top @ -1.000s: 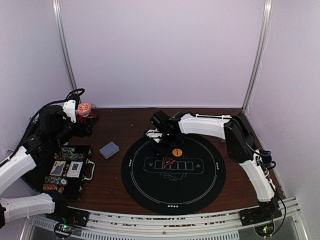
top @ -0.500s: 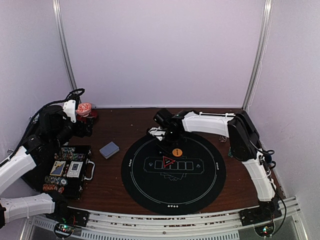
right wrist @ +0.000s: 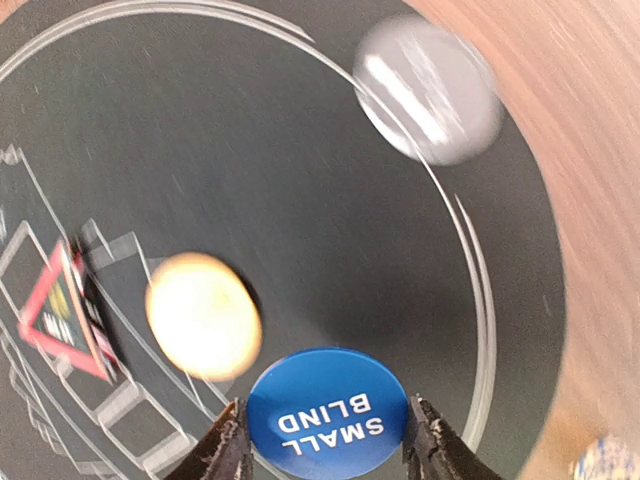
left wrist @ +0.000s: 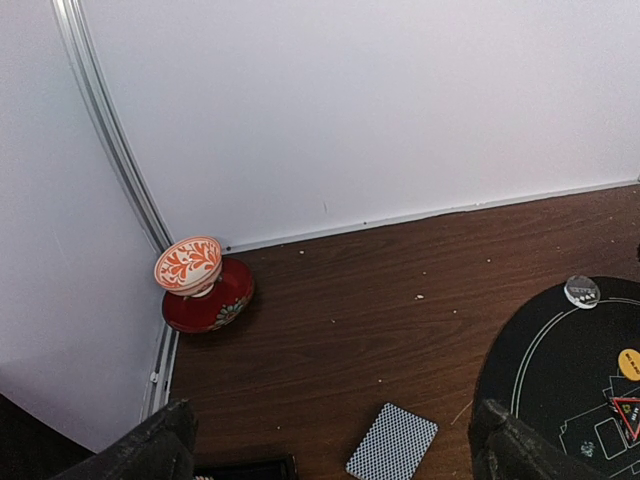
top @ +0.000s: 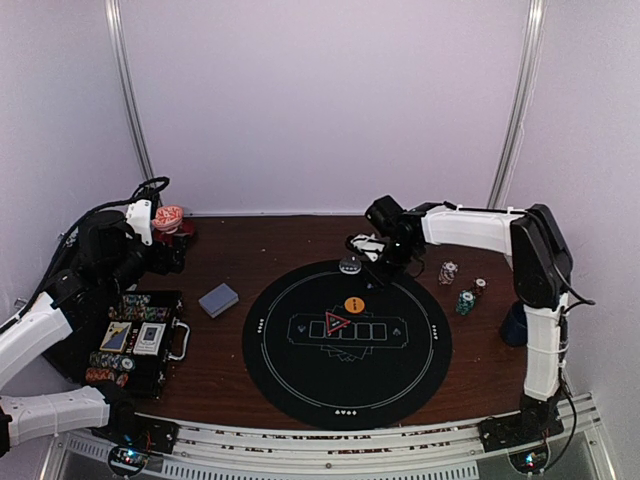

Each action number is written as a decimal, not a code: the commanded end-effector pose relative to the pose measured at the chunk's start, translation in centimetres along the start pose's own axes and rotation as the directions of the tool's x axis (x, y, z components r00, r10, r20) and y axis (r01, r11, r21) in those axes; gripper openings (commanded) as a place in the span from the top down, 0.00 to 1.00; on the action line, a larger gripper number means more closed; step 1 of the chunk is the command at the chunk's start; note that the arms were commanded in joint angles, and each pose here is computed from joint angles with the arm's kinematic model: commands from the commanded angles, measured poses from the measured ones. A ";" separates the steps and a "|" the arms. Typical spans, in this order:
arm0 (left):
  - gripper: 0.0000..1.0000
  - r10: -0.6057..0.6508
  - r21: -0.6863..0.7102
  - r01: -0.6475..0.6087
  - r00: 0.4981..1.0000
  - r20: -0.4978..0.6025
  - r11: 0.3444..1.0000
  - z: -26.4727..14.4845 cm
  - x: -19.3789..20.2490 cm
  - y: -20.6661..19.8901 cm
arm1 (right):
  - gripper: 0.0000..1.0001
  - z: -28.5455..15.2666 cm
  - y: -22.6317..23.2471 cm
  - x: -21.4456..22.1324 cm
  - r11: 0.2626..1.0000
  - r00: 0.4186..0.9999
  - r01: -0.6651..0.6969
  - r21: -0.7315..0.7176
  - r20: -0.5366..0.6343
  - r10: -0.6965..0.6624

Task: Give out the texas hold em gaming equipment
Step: Pick up the small blind button from the poker table mat, then place the small blind button in the small blind area, then pick up the big blind button from the poker table mat, then place the big blind button in the big blind area.

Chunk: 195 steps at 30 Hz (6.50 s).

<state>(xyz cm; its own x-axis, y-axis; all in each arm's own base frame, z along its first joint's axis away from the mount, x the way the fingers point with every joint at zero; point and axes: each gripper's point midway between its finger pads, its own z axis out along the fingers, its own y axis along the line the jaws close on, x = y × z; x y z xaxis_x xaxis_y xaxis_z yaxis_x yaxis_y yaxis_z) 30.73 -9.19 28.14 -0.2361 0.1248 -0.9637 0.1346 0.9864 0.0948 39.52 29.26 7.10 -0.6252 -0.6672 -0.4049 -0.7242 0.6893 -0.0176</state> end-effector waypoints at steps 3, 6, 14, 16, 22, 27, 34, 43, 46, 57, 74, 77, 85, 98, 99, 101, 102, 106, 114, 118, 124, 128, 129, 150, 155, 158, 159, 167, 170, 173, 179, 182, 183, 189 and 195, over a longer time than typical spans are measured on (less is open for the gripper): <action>0.02 -0.021 0.011 0.020 0.998 0.065 1.000 -0.4 -2.1 0.0 | 0.54 -3.3 -3.1 4.8 0.998 0.999 -0.032 0.048 0.007 0.032; 0.02 -0.021 0.009 0.020 0.998 0.066 1.000 -0.4 -2.2 0.0 | 0.54 -3.6 -3.7 8.4 0.997 0.998 -0.045 0.058 -0.031 0.047; 0.02 -0.021 0.006 0.021 0.998 0.067 1.000 -0.4 -2.2 0.1 | 0.53 -4.1 -4.0 14.7 0.996 0.995 -0.061 0.064 -0.079 0.066; 0.02 -0.021 0.006 0.021 0.997 0.068 1.000 -0.5 -2.2 0.1 | 0.54 -4.1 -3.8 15.9 0.996 0.994 -0.058 0.063 -0.093 0.064; 0.02 -0.023 0.004 0.023 0.997 0.071 1.000 -0.6 -2.3 0.1 | 0.53 -4.2 -3.6 18.1 0.996 0.991 -0.054 0.071 -0.117 0.062; 0.02 -0.022 0.005 0.022 0.997 0.069 1.000 -0.5 -2.2 0.1 | 0.53 -3.6 -3.3 19.4 0.997 0.988 -0.052 0.057 -0.144 0.060; 0.02 -0.022 0.003 0.022 0.997 0.071 1.000 -0.6 -2.3 0.2 | 0.47 -3.2 -3.0 19.8 0.998 0.986 -0.046 0.039 -0.158 0.052; 0.02 -0.022 0.001 0.021 0.997 0.070 1.000 -0.5 -2.2 0.2 | 0.30 -5.9 -3.9 15.6 0.998 0.996 -0.047 0.053 -0.073 0.050; 0.02 -0.022 0.000 0.022 0.997 0.070 1.000 -0.5 -2.3 0.2 | 0.25 -7.1 -4.1 12.6 0.997 0.999 -0.046 0.056 -0.019 0.048; 0.02 -0.017 -0.003 0.017 0.998 0.063 1.000 -0.4 -2.0 0.2 | 0.10 -3.8 -0.7 4.7 1.000 0.999 0.023 0.020 0.031 -0.024; 0.02 -0.020 0.012 0.020 0.998 0.065 1.000 -0.4 -2.1 -0.1 | 0.07 2.3 3.9 -0.1 0.999 0.999 0.038 -0.036 -0.026 -0.039; 0.02 -0.021 0.012 0.020 0.998 0.067 1.000 -0.4 -2.1 0.0 | 0.07 2.9 4.0 -0.1 0.999 0.999 0.037 -0.035 -0.033 -0.038; 0.02 -0.020 0.012 0.019 0.998 0.062 1.000 -0.3 -2.0 -0.1 | 0.08 4.5 4.5 0.9 0.998 0.997 0.044 -0.054 -0.066 -0.047; 0.02 -0.021 0.012 0.020 0.998 0.067 1.000 -0.4 -2.2 0.0 | 0.15 5.8 7.2 2.6 0.989 0.986 0.109 -0.104 -0.118 -0.121; 0.02 -0.023 0.014 0.022 0.997 0.068 1.000 -0.5 -2.2 0.0 | 0.17 5.8 7.3 2.6 0.988 0.985 0.111 -0.105 -0.119 -0.124; 0.02 -0.022 0.015 0.021 0.997 0.069 1.000 -0.5 -2.2 0.0 | 0.19 5.8 7.5 2.7 0.988 0.984 0.117 -0.105 -0.120 -0.129; 0.02 -0.022 0.016 0.021 0.997 0.070 1.000 -0.5 -2.3 -0.1 | 0.21 5.9 7.5 2.7 0.988 0.984 0.116 -0.102 -0.121 -0.128; 0.02 -0.023 0.016 0.022 0.997 0.070 1.000 -0.5 -2.2 -0.1 | 0.26 6.1 7.2 3.0 0.990 0.984 0.116 -0.077 -0.129 -0.126; 0.02 -0.024 0.019 0.023 0.997 0.073 1.000 -0.6 -2.3 -0.1 | 0.37 6.5 6.5 3.4 0.993 0.983 0.110 -0.042 -0.141 -0.115; 0.02 -0.027 0.018 0.025 0.997 0.076 1.000 -0.7 -2.4 0.0 | 0.43 6.5 6.4 3.4 0.994 0.984 0.104 -0.032 -0.139 -0.108; 0.02 -0.026 0.019 0.025 0.997 0.076 1.000 -0.7 -2.4 -0.1 | 0.53 6.4 6.4 3.3 0.995 0.986 0.098 -0.033 -0.133 -0.102; 0.02 -0.026 0.019 0.025 0.997 0.076 1.000 -0.7 -2.4 -0.1 | 0.53 6.0 6.4 2.7 0.994 0.987 0.101 -0.035 -0.118 -0.105; 0.02 -0.026 0.018 0.024 0.997 0.075 1.000 -0.7 -2.4 0.0 | 0.53 5.9 6.4 2.4 0.994 0.988 0.101 -0.032 -0.110 -0.104; 0.02 -0.021 0.006 0.020 0.998 0.066 1.000 -0.4 -2.1 0.1 | 0.53 2.4 10.5 -7.7 0.979 0.973 0.203 -0.005 0.116 -0.201; 0.02 -0.023 0.005 0.022 0.997 0.069 1.000 -0.5 -2.2 0.1 | 0.52 2.8 15.1 -8.9 0.961 0.950 0.274 -0.037 0.163 -0.264; 0.02 -0.022 -0.003 0.022 0.997 0.068 1.000 -0.5 -2.2 0.3 | 0.52 3.2 17.7 -9.4 0.949 0.938 0.311 -0.061 0.181 -0.295; 0.02 -0.022 -0.005 0.022 0.997 0.068 1.000 -0.5 -2.2 0.3 | 0.52 3.5 18.4 -9.2 0.946 0.937 0.317 -0.071 0.178 -0.301; 0.02 -0.020 -0.007 0.021 0.998 0.065 1.000 -0.4 -2.1 0.3 | 0.52 3.9 22.5 -11.2 0.929 0.911 0.363 -0.074 0.239 -0.336; 0.02 -0.021 -0.004 0.021 0.998 0.065 1.000 -0.4 -2.1 0.2 | 0.52 4.4 23.4 -11.6 0.928 0.907 0.364 -0.078 0.256 -0.334; 0.02 -0.023 0.005 0.023 0.997 0.067 1.000 -0.4 -2.2 0.1 | 0.52 4.7 24.5 -12.0 0.922 0.899 0.378 -0.083 0.269 -0.345; 0.02 -0.025 0.012 0.024 0.997 0.068 1.000 -0.4 -2.2 0.0 | 0.52 5.7 25.7 -12.5 0.918 0.887 0.391 -0.071 0.297 -0.355; 0.02 -0.025 0.012 0.025 0.997 0.069 1.000 -0.5 -2.2 0.0 | 0.51 6.7 25.7 -12.5 0.920 0.888 0.389 -0.056 0.289 -0.358; 0.02 -0.025 0.011 0.024 0.997 0.067 1.000 -0.4 -2.2 0.0 | 0.51 7.1 25.7 -12.4 0.920 0.889 0.389 -0.054 0.286 -0.358; 0.02 -0.025 0.011 0.024 0.997 0.066 1.000 -0.4 -2.1 0.0 | 0.51 7.6 26.0 -12.9 0.920 0.885 0.389 -0.054 0.300 -0.356; 0.02 -0.023 0.010 0.022 0.998 0.064 1.000 -0.3 -2.1 0.0 | 0.37 8.4 25.6 -12.6 0.919 0.886 0.393 -0.033 0.282 -0.368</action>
<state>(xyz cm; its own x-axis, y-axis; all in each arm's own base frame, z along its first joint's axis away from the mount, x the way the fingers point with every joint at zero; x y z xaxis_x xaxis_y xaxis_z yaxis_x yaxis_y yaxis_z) 30.63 -9.16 28.32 -0.2309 0.1218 -0.9653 0.1347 0.9866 0.0922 30.74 57.31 4.21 -0.2098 -0.7683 -0.6047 -0.9303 0.3473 -0.1185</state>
